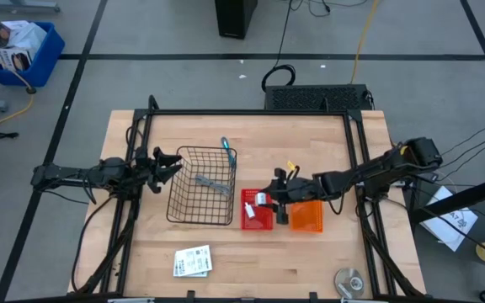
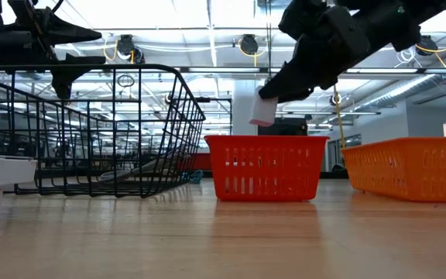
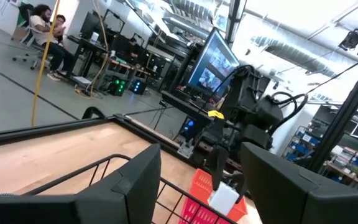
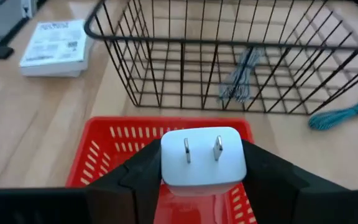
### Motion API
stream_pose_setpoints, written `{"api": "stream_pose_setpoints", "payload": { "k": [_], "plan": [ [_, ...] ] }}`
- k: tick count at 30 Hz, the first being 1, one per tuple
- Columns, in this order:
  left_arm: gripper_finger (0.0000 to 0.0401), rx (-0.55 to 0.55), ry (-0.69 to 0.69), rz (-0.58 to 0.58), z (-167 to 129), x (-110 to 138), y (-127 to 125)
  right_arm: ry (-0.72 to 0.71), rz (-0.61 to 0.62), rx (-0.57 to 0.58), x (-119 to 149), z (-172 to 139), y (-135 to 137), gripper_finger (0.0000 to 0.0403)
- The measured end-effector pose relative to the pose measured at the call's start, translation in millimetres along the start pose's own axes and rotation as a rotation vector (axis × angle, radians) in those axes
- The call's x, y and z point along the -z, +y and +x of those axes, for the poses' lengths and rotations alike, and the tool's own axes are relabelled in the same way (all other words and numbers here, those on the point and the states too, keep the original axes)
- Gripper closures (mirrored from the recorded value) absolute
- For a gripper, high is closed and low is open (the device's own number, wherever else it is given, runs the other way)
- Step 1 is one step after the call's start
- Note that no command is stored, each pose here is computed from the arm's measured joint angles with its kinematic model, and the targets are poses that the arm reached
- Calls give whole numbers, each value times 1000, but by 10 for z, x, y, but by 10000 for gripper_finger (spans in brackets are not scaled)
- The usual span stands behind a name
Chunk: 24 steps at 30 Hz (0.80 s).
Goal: Pick and place items into bin
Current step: Put the white adapter into the red bin
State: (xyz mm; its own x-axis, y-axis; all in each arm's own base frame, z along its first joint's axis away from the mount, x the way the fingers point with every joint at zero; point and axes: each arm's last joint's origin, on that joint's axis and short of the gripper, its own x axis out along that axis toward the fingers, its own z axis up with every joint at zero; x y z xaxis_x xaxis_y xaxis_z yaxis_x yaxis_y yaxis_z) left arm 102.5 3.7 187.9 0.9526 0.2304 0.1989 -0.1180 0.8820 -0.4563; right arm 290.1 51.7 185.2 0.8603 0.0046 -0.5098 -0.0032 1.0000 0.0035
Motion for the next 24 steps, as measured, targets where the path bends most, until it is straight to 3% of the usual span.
{"api": "stream_pose_setpoints", "payload": {
  "k": [17, 24],
  "plan": [
    [173, 7, -13, -12, 0, -13, -6, 110, 28, 7, 261, 265, 19, 217],
    [173, 6, -12, -20, 0, -12, -5, 104, 81, 9, 256, 267, 19, 190]
  ]
}}
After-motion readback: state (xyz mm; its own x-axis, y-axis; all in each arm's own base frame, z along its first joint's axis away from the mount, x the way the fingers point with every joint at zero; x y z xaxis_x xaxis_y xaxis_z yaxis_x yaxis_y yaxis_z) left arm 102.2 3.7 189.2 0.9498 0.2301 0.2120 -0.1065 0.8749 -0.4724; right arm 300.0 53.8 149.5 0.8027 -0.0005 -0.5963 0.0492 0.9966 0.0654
